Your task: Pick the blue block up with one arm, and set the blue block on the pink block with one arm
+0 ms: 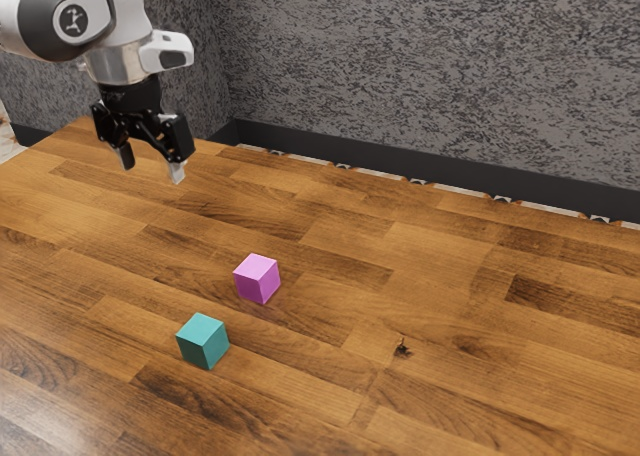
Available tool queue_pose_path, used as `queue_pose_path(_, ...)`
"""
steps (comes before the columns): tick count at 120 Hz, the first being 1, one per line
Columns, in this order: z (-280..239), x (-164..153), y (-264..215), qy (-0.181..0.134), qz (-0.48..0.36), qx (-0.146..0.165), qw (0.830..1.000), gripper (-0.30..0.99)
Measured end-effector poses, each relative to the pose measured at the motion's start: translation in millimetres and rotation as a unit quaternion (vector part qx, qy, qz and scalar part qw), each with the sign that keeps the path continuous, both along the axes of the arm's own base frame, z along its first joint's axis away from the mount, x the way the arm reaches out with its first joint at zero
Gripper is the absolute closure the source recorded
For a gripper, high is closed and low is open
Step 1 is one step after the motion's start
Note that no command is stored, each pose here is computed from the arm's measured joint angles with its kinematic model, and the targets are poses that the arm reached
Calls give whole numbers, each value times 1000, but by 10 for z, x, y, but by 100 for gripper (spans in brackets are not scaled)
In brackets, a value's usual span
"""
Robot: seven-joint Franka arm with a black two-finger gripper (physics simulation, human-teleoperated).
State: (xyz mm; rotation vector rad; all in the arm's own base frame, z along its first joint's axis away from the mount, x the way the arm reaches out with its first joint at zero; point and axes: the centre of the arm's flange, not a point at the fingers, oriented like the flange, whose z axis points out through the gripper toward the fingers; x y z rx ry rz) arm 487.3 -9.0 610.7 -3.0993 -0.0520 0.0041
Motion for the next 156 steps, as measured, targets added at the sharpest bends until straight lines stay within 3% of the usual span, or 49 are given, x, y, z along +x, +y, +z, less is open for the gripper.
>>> queue_pose_path(33, -398, 14, -93, 5, 11, -29, 999, 0)
queue_pose_path(49, -1034, -324, -14, 21, 31, -38, 999, 0)
queue_pose_path(100, -2189, -345, -64, 12, 64, -51, 997, 0)
queue_pose_path(156, -2727, -222, 131, 2, 77, -51, 996, 0)
